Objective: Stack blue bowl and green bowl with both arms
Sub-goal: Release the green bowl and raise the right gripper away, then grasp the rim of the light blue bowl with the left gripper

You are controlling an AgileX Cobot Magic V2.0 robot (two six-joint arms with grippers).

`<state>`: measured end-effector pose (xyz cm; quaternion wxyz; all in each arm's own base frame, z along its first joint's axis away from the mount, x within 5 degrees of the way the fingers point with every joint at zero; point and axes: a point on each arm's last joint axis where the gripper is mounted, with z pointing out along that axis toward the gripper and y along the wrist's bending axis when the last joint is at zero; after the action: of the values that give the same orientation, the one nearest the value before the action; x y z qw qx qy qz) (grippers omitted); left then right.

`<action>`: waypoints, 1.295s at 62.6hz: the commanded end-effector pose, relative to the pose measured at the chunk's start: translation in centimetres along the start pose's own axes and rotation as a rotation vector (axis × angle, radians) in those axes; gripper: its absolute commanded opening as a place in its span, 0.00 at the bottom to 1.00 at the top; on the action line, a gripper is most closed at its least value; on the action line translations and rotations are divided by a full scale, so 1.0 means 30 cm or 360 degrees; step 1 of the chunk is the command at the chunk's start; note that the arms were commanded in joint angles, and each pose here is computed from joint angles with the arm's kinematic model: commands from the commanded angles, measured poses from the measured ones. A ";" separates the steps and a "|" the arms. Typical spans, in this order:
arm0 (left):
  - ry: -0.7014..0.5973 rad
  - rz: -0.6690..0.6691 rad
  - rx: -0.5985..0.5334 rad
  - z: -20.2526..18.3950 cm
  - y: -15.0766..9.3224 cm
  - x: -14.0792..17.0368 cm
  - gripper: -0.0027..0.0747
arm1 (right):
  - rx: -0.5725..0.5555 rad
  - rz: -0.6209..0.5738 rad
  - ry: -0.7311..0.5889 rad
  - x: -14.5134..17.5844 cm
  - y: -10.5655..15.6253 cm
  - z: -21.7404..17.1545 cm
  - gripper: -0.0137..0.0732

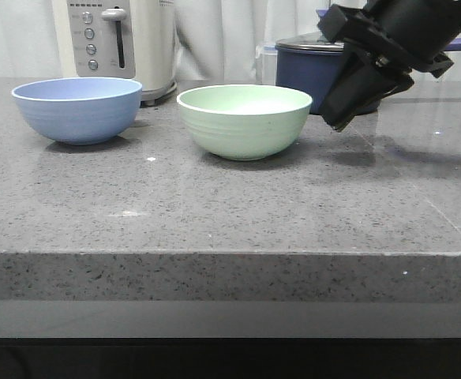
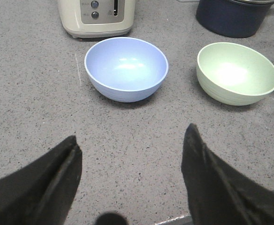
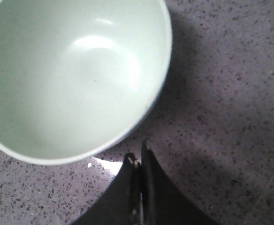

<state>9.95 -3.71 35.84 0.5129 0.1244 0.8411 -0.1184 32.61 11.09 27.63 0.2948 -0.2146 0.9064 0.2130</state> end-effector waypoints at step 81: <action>0.0508 -0.0190 -0.0198 0.526 0.150 -0.312 0.63 | 0.0002 -0.0006 -0.0140 -0.042 0.014 -0.052 0.08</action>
<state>26.64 -5.62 35.37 0.3447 0.0775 0.9330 -0.0685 32.69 11.10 27.47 0.2950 -0.2154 0.9064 0.2122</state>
